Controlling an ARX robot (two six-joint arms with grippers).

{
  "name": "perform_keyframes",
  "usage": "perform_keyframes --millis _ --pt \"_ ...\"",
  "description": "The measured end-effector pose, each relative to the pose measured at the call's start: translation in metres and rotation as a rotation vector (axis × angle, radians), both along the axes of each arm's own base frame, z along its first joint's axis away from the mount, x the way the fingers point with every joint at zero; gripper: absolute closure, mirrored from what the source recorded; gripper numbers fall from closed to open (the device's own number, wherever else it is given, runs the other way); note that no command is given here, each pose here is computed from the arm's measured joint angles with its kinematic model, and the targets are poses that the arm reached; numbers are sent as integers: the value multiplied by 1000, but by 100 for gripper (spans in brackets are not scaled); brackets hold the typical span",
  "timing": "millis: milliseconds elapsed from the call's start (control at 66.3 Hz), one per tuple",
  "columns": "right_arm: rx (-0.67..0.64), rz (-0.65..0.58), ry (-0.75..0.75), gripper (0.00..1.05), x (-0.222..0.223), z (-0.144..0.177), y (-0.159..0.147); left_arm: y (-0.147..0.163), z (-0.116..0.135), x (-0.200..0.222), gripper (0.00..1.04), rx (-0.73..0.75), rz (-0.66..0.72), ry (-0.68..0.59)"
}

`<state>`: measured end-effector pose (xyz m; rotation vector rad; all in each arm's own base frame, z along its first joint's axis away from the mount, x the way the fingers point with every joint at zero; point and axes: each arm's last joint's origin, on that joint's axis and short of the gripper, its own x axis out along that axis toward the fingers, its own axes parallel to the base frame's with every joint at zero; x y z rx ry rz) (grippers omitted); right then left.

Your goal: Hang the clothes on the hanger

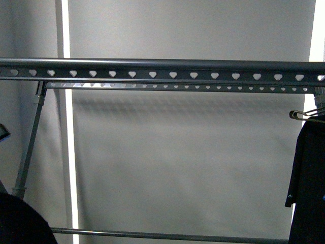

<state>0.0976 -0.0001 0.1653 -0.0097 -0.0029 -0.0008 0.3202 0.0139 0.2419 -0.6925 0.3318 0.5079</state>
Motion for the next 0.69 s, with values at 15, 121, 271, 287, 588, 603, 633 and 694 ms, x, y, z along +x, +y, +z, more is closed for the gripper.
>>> perform_keyframes --millis 15,121,271,287,588,603,633,694 --pt "0 0 0 7 0 0 0 0 0 -1 93 1 -14 0" --pt "0 0 0 7 0 0 0 -1 2 -16 101 -14 -102 -33" --pt "0 0 0 7 0 0 0 -6 16 -40 101 14 -277 -63" --pt "0 0 0 7 0 0 0 -7 17 -42 101 18 -292 -66" --pt "0 0 0 7 0 0 0 -47 49 -84 101 275 -1021 -88" --pt "0 0 0 7 0 0 0 -48 50 -85 101 289 -1049 -93" --pt "0 0 0 7 0 0 0 -52 53 -85 101 333 -1116 -105" --pt "0 0 0 7 0 0 0 -57 61 -82 101 440 -1221 -154"
